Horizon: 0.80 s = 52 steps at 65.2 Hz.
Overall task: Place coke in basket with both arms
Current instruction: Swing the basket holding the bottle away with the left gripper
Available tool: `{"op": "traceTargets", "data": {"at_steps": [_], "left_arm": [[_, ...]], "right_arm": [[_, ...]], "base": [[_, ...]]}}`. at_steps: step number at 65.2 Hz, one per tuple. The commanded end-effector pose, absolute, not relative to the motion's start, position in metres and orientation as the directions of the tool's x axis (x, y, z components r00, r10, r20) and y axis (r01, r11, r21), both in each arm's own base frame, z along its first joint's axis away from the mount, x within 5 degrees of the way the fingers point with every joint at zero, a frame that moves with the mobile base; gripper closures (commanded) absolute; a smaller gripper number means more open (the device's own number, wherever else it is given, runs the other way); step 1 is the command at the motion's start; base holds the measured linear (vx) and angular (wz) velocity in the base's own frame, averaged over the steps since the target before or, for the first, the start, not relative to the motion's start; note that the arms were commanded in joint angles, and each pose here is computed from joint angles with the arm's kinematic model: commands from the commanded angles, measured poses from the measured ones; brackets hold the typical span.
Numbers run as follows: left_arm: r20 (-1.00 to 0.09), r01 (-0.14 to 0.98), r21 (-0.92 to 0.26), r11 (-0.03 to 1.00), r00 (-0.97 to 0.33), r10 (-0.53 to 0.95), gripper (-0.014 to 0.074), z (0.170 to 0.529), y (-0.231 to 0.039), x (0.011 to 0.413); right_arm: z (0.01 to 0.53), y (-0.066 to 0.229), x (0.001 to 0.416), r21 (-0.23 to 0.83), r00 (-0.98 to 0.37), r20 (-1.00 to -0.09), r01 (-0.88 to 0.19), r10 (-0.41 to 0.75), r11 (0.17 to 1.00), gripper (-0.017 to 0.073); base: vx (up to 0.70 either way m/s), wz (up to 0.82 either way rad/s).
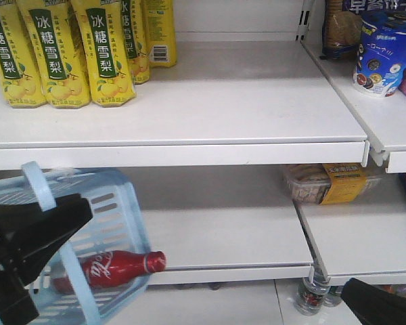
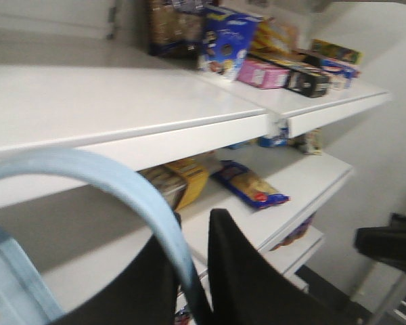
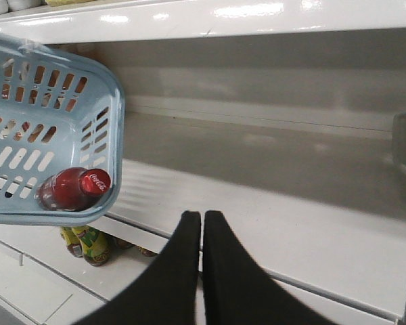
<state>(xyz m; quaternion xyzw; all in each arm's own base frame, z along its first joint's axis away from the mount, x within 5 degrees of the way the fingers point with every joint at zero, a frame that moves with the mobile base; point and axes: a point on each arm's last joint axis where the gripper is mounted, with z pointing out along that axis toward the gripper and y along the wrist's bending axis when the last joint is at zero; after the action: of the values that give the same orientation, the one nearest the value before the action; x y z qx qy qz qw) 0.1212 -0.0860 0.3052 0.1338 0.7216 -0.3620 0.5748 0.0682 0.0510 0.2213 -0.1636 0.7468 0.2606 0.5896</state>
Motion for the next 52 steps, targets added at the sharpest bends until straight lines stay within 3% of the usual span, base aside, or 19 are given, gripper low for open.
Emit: {"op": "traceTargets", "data": {"at_steps": [1,21,42,52], "left_arm": [[-0.926,0.554,-0.376,0.743,-0.257,-0.277,0.0600,0.306,-0.074,0.114],[-0.764,0.295,-0.633,0.716,-0.392,-0.513,0.0600,0.238,-0.047,0.089],[-0.753,0.316,-0.647,0.694,-0.408,-0.517,0.0600,0.192,-0.042,0.071],[-0.764,0.299,-0.634,0.713,-0.385,-0.517,0.0600,0.191,-0.040,0.072]], "right_arm": [[0.230,0.050,0.070,0.150,-0.210,-0.977,-0.548,0.039,0.823,0.0564],[0.230,0.050,0.070,0.150,-0.210,-0.977,-0.548,0.039,0.823,0.0564],[0.230,0.050,0.070,0.151,-0.211,-0.977,-0.551,0.038,0.821,0.0564],[0.230,0.050,0.070,0.151,-0.211,-0.977,-0.551,0.038,0.821,0.0564]], "base": [[0.00,0.00],[0.00,0.00],[0.00,0.00],[0.00,0.00]]}}
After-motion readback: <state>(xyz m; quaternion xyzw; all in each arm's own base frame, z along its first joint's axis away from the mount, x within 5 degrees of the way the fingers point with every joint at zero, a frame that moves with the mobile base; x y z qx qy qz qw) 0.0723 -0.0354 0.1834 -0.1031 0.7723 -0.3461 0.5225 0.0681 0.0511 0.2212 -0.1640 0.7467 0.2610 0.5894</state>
